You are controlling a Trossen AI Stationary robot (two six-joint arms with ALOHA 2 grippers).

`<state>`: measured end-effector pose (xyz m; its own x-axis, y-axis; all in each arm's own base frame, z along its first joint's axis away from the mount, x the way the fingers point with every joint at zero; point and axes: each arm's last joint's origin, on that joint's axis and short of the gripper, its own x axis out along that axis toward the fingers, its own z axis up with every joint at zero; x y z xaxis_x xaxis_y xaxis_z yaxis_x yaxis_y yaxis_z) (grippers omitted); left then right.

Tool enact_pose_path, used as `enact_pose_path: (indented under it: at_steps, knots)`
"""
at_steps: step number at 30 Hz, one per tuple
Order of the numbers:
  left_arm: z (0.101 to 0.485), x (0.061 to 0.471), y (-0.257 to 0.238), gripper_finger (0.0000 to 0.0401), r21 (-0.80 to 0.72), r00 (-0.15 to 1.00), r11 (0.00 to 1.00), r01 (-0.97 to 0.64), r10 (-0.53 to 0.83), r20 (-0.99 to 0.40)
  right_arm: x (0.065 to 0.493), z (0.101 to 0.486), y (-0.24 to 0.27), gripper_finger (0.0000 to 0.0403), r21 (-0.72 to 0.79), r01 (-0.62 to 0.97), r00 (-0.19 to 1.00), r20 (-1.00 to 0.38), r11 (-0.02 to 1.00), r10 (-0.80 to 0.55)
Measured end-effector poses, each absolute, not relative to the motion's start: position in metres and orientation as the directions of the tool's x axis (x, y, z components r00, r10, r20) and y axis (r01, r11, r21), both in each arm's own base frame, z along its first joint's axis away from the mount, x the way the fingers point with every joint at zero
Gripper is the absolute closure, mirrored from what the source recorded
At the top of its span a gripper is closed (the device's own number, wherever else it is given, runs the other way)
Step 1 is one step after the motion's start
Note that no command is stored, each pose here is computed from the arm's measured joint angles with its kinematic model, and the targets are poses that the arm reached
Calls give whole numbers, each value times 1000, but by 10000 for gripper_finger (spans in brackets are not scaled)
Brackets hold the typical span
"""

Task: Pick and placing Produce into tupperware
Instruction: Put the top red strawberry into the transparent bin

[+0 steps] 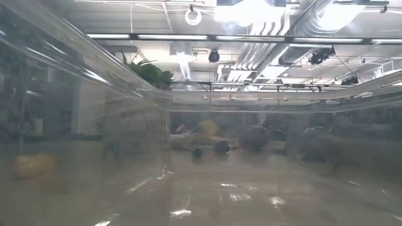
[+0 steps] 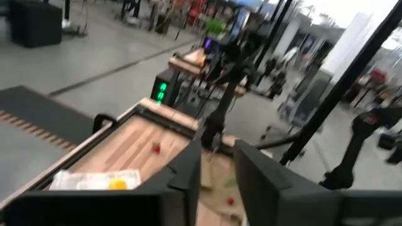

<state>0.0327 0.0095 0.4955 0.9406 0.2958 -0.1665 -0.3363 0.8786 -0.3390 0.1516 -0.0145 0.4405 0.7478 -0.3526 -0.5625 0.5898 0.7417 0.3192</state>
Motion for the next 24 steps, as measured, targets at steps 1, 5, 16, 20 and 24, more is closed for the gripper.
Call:
enact_pose_path:
  at_steps: [1, 5, 16, 20, 24]
  knots:
    - [494, 37, 11, 288, -333, 933, 874, -353, 304, -192, 156, 438, -15, 222, 312, 605, 729, -587, 733, -352]
    - [488, 51, 13, 250, -312, 909, 867, -389, 306, -282, 166, 426, -17, 222, 265, 680, 631, -687, 683, -361]
    - [478, 96, 21, 222, -271, 851, 857, -438, 298, -432, 199, 381, -41, 222, 72, 845, 312, -872, 530, -378]
    - [473, 115, 24, 222, -255, 827, 855, -452, 294, -480, 212, 366, -55, 222, -7, 872, 203, -905, 490, -374]
    - [468, 132, 27, 222, -239, 807, 858, -454, 282, -519, 223, 351, -70, 222, -91, 858, 102, -935, 506, -341]
